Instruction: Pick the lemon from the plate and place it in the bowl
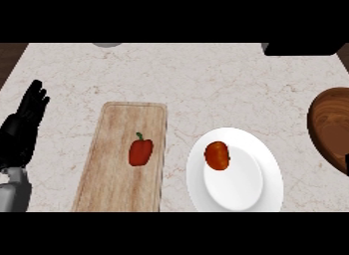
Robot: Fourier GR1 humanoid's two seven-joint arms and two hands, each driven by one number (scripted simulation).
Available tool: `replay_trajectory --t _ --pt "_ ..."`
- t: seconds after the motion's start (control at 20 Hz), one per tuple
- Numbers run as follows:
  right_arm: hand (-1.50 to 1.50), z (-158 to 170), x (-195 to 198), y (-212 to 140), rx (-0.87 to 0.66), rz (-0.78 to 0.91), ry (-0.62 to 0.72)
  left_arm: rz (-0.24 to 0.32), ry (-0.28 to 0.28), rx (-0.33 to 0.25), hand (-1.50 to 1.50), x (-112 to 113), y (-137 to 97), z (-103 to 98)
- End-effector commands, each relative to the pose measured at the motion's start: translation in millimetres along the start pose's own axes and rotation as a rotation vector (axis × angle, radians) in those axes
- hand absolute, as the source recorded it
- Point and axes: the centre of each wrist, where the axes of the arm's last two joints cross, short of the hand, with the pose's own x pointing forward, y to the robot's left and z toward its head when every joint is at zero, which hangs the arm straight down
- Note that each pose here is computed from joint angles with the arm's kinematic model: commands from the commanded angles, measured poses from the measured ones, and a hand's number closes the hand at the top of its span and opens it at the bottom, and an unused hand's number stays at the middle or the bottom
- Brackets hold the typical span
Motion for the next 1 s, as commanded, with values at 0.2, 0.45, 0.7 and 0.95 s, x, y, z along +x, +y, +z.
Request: replay_trajectory --t 0.2,0.45,0.7,0.95 --pt "1.5 -58 -56 5 0.014 -0.152 0.048 0.001 -0.017 -0.015 0.0 11 -6 -14" --pt "1.5 -74 -100 31 0.024 -0.149 0.052 -0.007 -0.013 -0.021 0.0 -11 11 5" --pt "1.5 -118 -121 65 0.013 -0.15 0.05 0.01 -0.024 -0.043 0.0 7 -8 -4" --pt "1.5 -137 -157 55 0.02 -0.163 0.067 -0.019 -0.01 -0.036 0.0 20 -10 0"
